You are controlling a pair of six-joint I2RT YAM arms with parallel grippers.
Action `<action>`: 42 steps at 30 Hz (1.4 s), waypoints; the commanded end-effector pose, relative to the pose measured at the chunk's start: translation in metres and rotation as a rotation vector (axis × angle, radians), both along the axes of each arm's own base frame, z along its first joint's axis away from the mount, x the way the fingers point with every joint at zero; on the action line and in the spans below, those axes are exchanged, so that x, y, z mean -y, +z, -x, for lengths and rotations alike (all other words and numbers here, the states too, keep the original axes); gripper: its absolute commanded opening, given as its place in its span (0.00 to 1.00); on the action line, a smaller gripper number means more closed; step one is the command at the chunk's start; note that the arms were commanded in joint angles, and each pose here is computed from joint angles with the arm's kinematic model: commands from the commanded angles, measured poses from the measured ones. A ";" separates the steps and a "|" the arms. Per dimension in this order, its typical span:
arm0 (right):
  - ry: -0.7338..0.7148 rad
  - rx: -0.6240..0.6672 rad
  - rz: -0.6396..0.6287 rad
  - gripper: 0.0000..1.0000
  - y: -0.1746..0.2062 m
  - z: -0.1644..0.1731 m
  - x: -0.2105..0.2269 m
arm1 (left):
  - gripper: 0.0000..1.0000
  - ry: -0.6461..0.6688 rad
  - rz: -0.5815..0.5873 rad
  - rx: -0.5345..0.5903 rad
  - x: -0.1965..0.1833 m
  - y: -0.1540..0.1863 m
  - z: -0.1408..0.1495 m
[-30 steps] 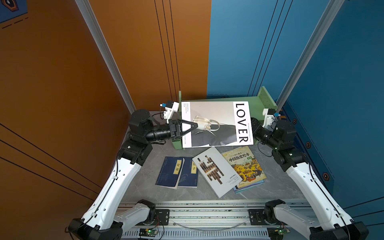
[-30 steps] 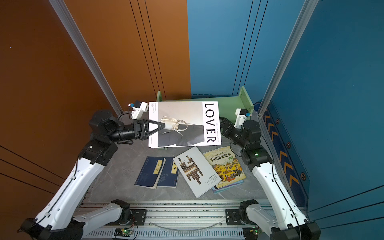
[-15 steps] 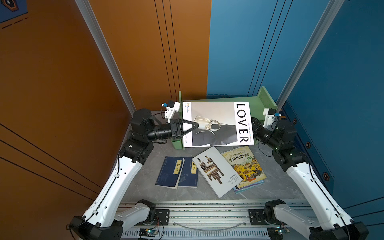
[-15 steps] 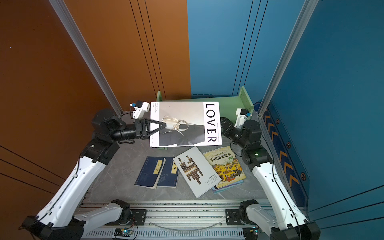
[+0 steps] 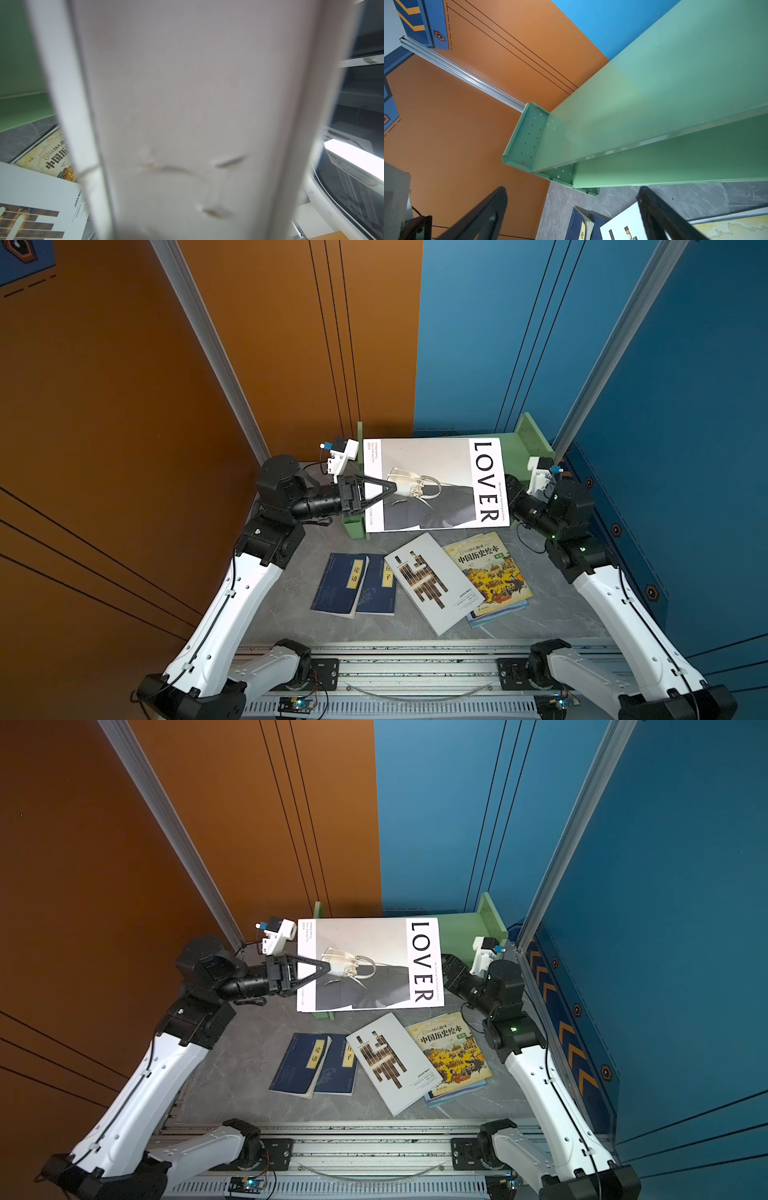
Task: Stacking books/files
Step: Place the book at the bookshelf.
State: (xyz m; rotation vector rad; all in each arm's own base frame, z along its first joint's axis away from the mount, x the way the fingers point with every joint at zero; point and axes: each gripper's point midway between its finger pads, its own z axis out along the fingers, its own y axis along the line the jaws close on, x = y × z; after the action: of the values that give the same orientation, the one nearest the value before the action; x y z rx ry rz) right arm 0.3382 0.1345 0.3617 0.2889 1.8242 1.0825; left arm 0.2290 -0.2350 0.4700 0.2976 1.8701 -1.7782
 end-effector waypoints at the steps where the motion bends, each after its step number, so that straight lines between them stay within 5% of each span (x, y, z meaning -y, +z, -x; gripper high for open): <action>1: 0.018 0.043 -0.032 1.00 0.013 0.004 -0.001 | 0.17 -0.016 0.037 0.104 0.000 0.029 0.012; 42: 0.016 0.152 -0.164 1.00 0.054 -0.002 0.020 | 0.17 -0.013 0.172 0.233 0.021 0.088 -0.017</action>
State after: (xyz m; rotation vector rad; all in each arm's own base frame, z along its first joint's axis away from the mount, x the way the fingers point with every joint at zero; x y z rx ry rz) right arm 0.3440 0.1147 0.4037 0.3055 1.6545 1.1946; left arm 0.2575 -0.2583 0.5249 0.3609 1.6796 -1.8254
